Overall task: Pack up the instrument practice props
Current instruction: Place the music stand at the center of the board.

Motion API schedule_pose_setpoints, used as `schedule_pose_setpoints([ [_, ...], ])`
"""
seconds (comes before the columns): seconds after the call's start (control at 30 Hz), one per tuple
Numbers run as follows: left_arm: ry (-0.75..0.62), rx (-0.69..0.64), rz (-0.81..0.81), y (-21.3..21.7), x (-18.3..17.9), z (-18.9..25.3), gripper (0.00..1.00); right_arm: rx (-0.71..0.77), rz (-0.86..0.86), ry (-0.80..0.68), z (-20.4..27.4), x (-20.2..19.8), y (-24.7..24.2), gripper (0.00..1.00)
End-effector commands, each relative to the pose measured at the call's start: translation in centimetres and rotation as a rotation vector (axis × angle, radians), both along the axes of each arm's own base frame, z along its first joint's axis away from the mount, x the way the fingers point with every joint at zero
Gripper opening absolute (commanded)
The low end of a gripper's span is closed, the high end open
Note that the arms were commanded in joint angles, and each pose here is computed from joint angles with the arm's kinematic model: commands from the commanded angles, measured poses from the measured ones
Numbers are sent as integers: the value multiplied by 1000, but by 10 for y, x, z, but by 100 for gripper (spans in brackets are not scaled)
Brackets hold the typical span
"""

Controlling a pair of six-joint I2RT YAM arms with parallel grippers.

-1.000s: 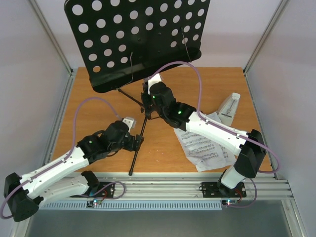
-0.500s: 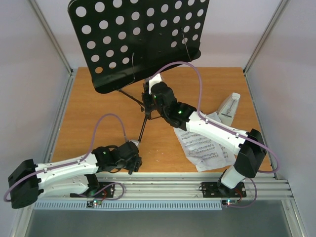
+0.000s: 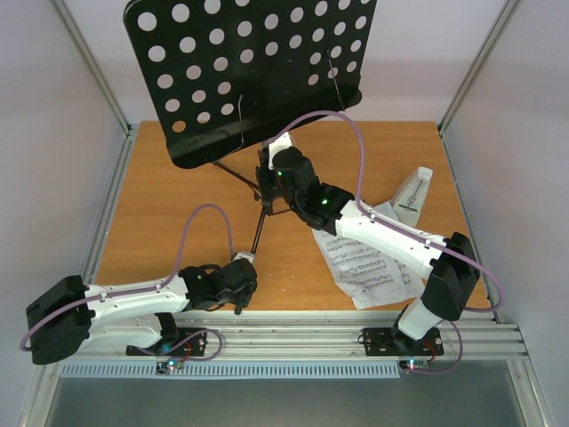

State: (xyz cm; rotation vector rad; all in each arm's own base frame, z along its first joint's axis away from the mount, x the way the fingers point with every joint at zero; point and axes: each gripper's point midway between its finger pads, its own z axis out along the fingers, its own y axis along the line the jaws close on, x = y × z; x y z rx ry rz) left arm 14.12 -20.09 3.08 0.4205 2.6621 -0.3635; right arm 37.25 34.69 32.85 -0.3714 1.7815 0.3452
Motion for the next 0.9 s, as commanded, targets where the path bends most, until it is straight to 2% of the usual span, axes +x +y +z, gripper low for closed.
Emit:
schedule_pose_setpoints([
  [0.0,-109,-53,8,-14,18,12,0,80,-35,15,7,3,-8,1],
  [0.27,-269,-118,5,-27,41,53,0,55,-38,52,-11,3,-8,1],
  [0.87,-563,-219,3,-49,77,162,0,84,24,-7,46,-3,-1,1],
])
